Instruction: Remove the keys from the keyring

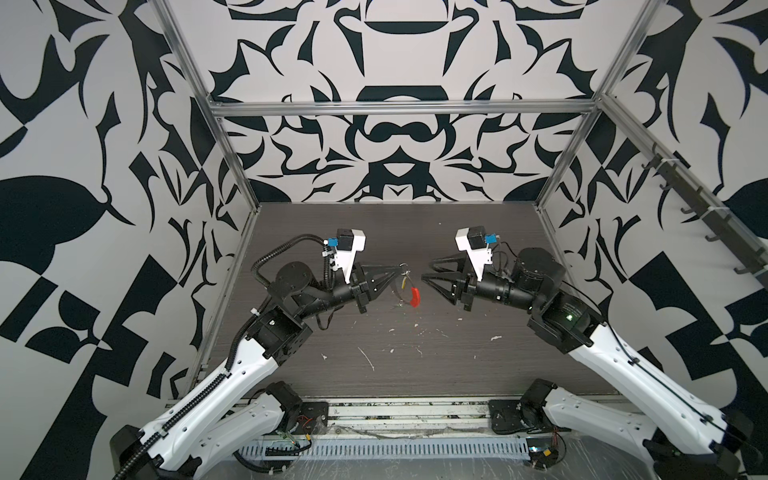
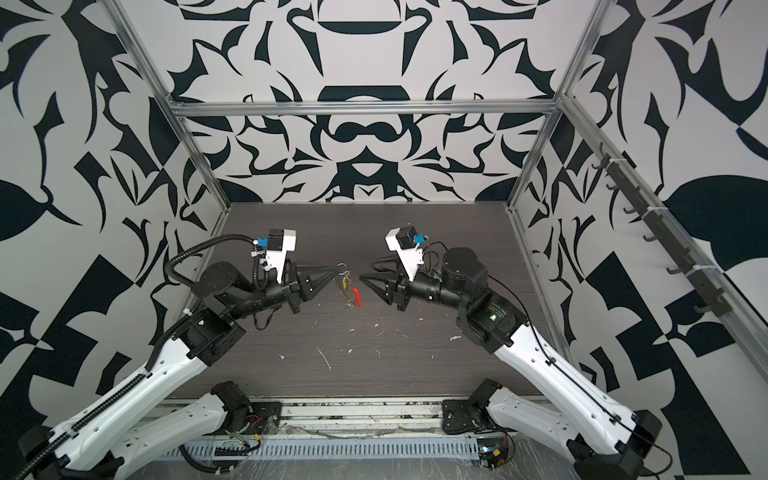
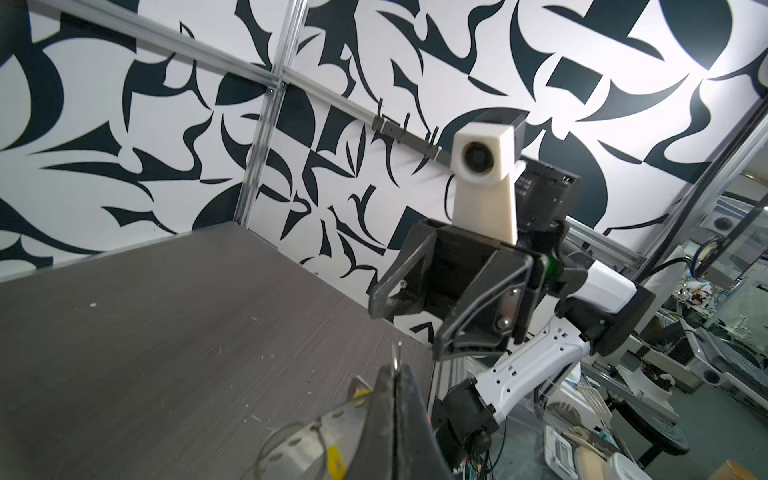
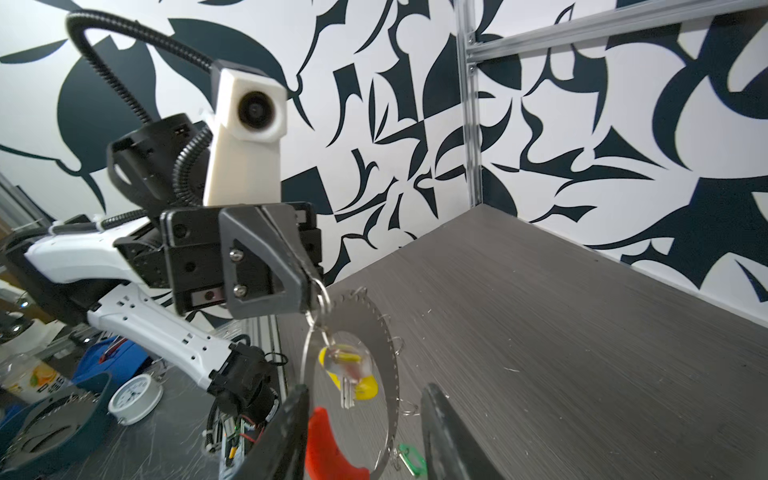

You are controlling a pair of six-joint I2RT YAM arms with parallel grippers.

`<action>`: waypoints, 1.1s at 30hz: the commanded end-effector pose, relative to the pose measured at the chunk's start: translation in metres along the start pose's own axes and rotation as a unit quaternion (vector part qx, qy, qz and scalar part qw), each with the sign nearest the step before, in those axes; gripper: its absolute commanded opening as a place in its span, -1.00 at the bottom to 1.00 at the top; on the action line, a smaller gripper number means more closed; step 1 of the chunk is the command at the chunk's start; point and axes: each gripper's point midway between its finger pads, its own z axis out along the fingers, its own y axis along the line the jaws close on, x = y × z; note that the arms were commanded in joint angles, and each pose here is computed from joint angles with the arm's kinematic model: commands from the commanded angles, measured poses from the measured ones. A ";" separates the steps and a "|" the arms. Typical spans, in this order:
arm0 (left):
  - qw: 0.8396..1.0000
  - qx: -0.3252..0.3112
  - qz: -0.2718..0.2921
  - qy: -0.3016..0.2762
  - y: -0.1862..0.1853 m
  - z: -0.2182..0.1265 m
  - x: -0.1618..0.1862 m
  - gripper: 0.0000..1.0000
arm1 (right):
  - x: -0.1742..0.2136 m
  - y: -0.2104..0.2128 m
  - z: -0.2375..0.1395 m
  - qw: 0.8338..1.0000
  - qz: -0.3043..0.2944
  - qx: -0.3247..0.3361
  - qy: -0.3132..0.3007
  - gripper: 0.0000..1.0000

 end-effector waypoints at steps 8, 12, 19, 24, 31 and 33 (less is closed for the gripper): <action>0.998 0.032 0.009 -0.049 -0.014 0.000 -0.024 -1.00 | -0.024 0.017 0.015 0.997 -0.036 -0.022 -0.059 0.05; 0.998 0.035 0.006 -0.050 -0.014 0.001 -0.024 -1.00 | -0.020 0.024 0.023 0.997 -0.051 -0.024 -0.049 0.09; 0.998 0.034 0.004 -0.052 -0.014 0.000 -0.024 -1.00 | -0.019 0.029 0.029 0.996 -0.074 -0.011 -0.044 0.01; 0.998 0.035 0.003 -0.053 -0.015 -0.001 -0.024 -1.00 | -0.020 0.029 0.032 0.995 -0.088 0.004 -0.042 -0.15; 0.998 0.034 0.003 -0.053 -0.015 -0.002 -0.024 -1.00 | -0.021 0.031 0.036 0.994 -0.106 0.013 -0.034 -0.62; 0.998 0.031 0.002 -0.055 -0.014 -0.002 -0.024 -1.00 | -0.018 0.032 0.036 0.993 -0.112 0.017 -0.030 -0.77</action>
